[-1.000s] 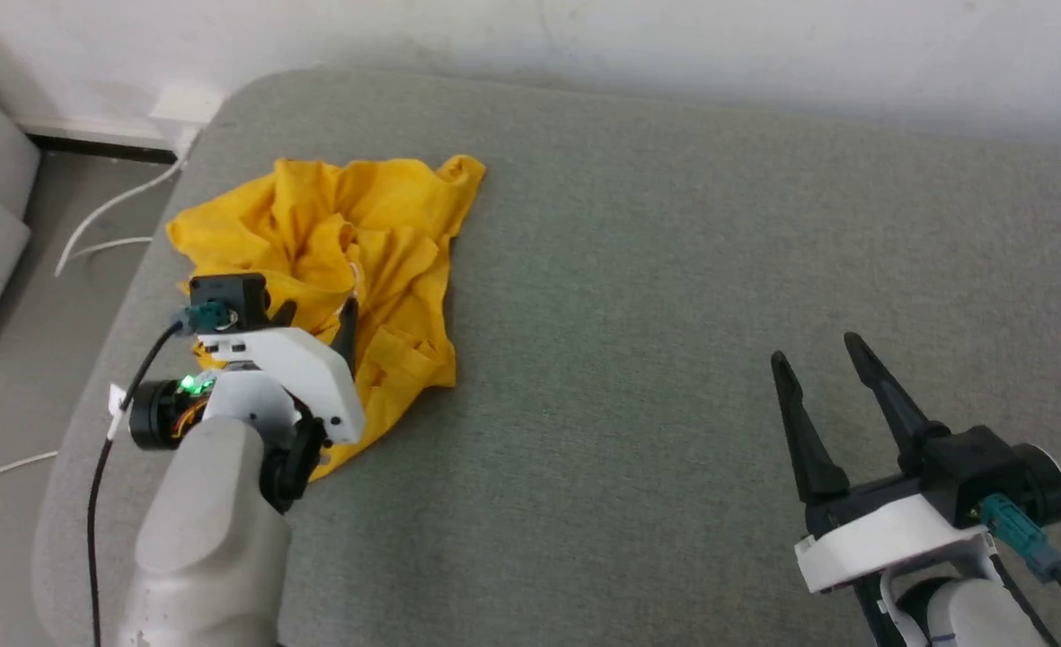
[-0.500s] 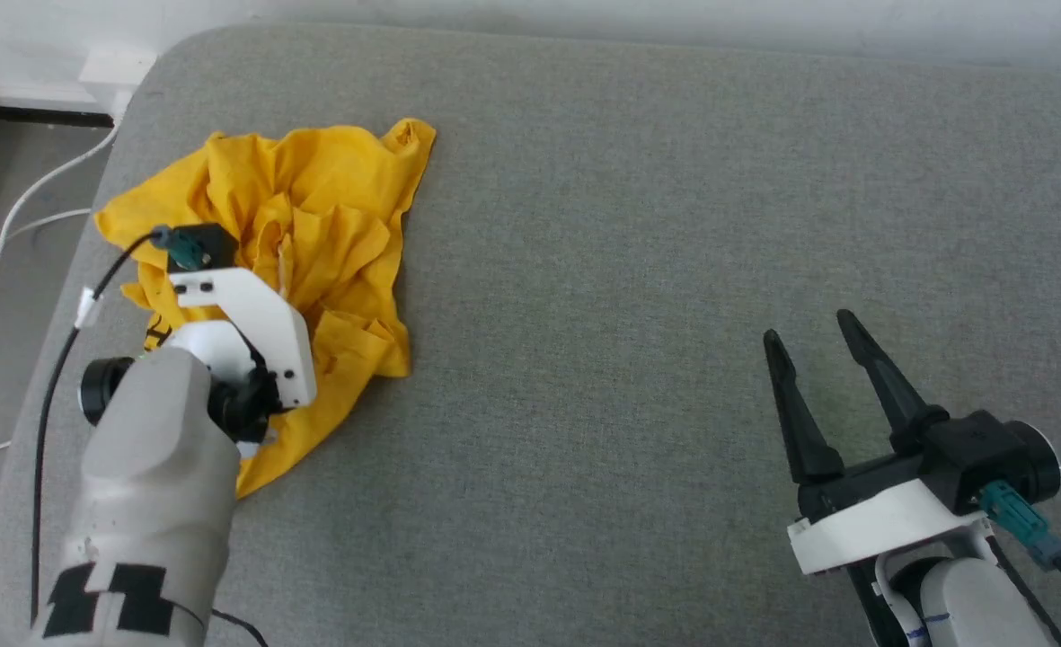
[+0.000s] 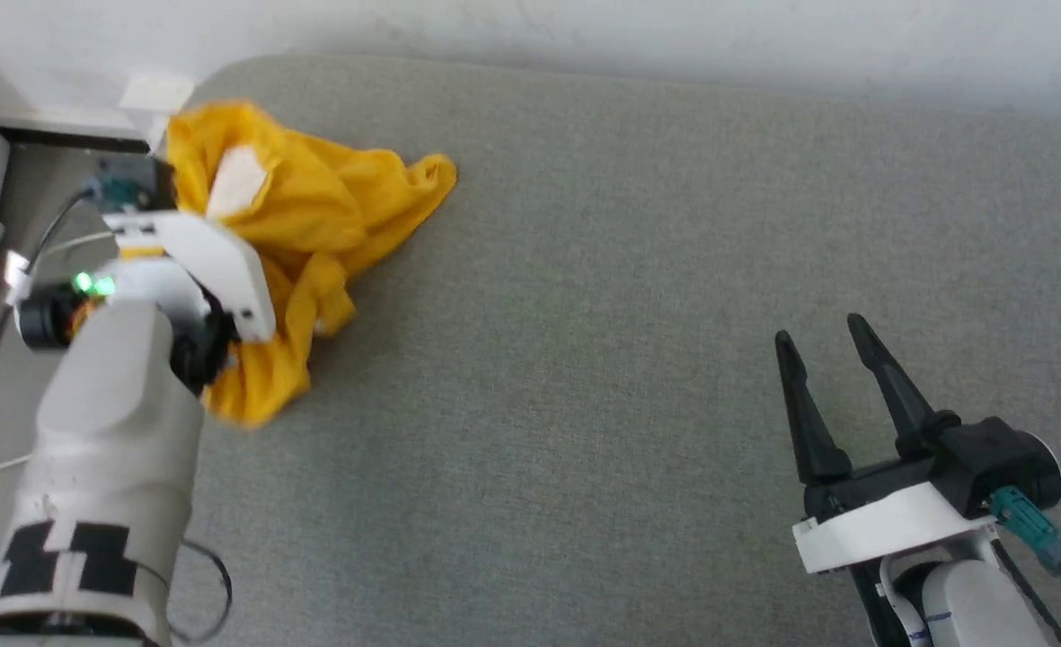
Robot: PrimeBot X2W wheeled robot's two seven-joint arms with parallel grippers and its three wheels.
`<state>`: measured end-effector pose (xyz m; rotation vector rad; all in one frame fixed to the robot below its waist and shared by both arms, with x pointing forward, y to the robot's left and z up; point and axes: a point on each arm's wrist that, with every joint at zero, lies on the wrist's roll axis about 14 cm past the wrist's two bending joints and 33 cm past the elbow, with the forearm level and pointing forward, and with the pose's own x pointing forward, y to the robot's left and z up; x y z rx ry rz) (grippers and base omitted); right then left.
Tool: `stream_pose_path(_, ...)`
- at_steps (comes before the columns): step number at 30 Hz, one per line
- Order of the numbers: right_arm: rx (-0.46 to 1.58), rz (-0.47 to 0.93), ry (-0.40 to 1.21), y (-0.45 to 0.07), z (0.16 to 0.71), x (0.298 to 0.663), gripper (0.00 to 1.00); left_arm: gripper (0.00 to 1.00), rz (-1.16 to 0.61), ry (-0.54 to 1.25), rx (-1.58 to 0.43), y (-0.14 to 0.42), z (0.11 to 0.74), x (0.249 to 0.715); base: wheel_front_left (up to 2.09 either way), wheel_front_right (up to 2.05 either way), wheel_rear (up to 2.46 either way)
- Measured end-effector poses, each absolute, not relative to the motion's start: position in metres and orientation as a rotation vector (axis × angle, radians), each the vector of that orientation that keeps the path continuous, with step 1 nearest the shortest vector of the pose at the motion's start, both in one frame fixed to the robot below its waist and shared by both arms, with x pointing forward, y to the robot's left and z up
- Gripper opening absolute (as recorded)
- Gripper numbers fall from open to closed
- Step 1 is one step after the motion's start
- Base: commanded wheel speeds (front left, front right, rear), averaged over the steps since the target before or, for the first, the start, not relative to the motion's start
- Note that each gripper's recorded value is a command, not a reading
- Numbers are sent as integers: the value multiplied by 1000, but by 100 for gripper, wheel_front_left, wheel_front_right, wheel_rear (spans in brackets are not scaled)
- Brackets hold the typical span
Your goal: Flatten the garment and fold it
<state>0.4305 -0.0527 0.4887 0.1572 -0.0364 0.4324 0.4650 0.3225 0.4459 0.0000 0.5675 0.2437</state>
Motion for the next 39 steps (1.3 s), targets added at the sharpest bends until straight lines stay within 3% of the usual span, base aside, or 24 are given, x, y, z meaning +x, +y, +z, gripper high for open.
stream_pose_path(8,158,389,-101,-66,512,418,100,0,191,31,79,312,584,495,0,0,0)
stream_pose_path(16,159,262,-134,-112,524,399,100,0,-26,-197,14,216,628,500,0,0,0)
stream_pose_path(24,139,113,-145,-164,526,375,100,0,-354,-119,-145,78,573,474,0,0,0)
stream_pose_path(34,152,8,-129,-196,520,355,100,0,-595,400,-294,-22,414,354,0,0,0)
stream_pose_path(35,152,2,-124,-197,518,354,100,19,-607,416,-290,-27,409,347,0,0,0)
stream_pose_path(36,151,-3,-119,-199,517,354,100,98,-618,421,-284,-31,407,344,0,0,0)
stream_pose_path(39,151,2,-111,-197,514,356,100,100,-629,382,-294,-36,414,343,0,0,0)
